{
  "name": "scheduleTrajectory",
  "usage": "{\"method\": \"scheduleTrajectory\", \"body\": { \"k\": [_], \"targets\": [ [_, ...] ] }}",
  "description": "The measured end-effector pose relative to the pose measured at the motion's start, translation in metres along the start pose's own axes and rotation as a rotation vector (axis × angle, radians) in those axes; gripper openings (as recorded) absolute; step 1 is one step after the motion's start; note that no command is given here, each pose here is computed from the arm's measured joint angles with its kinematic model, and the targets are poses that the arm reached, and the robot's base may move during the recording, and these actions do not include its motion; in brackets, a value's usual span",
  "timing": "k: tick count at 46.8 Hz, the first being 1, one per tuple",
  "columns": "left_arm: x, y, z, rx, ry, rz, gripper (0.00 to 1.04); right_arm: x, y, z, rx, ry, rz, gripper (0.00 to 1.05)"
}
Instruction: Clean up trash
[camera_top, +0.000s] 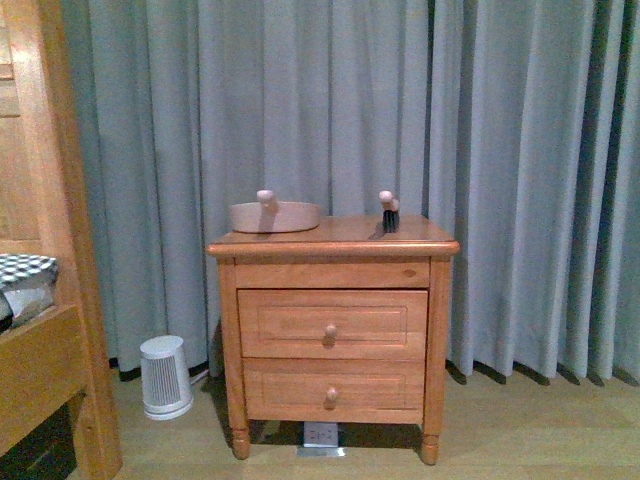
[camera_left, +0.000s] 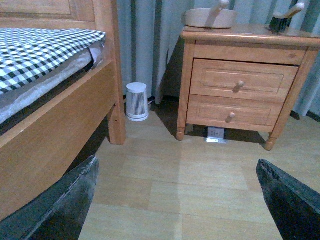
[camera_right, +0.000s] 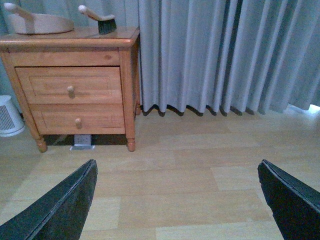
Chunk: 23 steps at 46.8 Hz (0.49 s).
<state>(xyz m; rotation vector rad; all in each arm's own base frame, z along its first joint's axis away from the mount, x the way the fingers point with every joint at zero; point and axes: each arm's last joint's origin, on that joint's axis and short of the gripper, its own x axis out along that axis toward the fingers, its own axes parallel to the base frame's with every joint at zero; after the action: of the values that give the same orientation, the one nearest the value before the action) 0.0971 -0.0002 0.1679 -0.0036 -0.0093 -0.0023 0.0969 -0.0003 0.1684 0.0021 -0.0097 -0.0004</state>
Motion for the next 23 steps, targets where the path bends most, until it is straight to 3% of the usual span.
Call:
{"method": "scheduleTrajectory", "body": {
  "k": [23],
  "targets": [
    [0.0,0.0,0.0001,0.0,-0.001,0.0,0.97,0.0,0.0,0.0,0.0,0.0,-0.002,0.97]
  ]
}}
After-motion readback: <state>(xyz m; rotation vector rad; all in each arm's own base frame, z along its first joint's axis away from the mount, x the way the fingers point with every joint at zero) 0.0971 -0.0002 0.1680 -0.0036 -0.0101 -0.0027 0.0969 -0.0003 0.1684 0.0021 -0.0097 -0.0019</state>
